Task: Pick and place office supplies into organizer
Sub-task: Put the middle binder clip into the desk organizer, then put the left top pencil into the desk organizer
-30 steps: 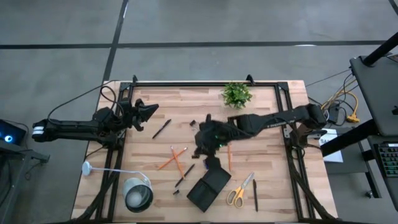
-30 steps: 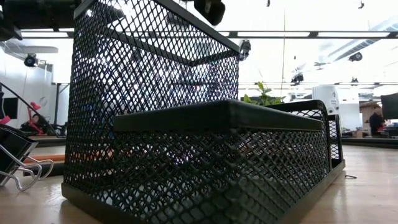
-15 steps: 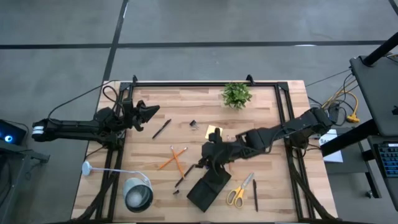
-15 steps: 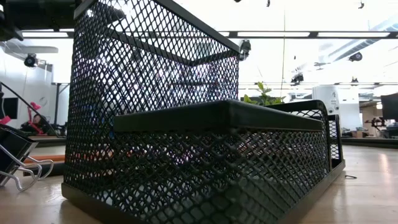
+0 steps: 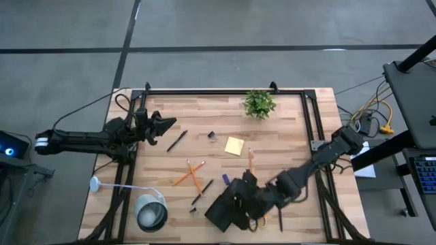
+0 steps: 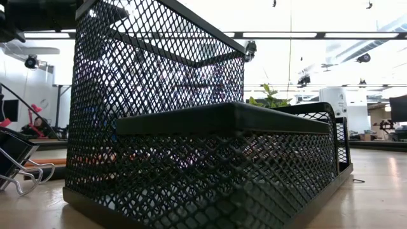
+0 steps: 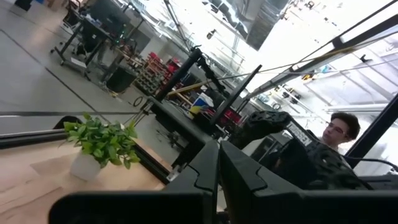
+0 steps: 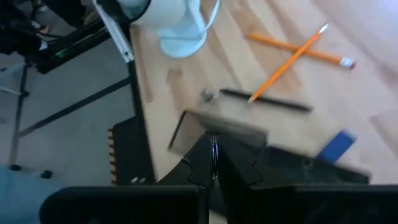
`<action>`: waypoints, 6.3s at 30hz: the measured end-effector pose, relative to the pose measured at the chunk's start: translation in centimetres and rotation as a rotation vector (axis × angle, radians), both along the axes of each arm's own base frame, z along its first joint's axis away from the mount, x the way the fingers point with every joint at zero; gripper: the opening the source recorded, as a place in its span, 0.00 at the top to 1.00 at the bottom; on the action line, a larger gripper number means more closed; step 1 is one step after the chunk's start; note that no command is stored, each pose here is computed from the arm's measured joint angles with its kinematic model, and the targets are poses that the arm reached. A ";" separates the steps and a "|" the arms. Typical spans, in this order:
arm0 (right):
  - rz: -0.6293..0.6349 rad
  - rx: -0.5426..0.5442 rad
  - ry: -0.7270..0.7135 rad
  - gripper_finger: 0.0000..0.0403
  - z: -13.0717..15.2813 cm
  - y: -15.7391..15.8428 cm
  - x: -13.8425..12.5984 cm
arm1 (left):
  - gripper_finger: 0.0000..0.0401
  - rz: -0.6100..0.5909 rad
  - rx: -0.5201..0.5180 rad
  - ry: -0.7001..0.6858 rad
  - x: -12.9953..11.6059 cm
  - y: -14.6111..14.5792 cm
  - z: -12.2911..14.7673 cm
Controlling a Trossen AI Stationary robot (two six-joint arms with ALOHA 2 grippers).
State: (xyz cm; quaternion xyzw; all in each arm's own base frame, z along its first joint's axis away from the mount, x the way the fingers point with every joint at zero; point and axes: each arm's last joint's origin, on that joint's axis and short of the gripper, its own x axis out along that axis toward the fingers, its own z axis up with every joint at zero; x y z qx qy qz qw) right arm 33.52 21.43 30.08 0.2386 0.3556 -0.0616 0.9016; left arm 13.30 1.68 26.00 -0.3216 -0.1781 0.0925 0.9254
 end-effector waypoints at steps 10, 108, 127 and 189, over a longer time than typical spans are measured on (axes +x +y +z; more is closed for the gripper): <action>-0.084 0.063 0.068 0.98 -2.6 3.7 -1.6 | 1.00 -0.002 0.001 0.000 0.0 0.0 0.0; -0.276 0.027 -0.144 0.72 3.3 -4.0 0.6 | 1.00 -0.087 -0.084 0.017 1.9 0.0 -0.5; -0.279 -0.067 -0.127 0.71 3.7 -5.2 0.2 | 0.97 -0.466 0.520 0.326 5.5 -1.2 -1.8; -0.215 -0.125 -0.117 0.71 9.3 -7.6 -6.9 | 0.73 -0.890 1.048 0.939 11.6 -8.8 -12.1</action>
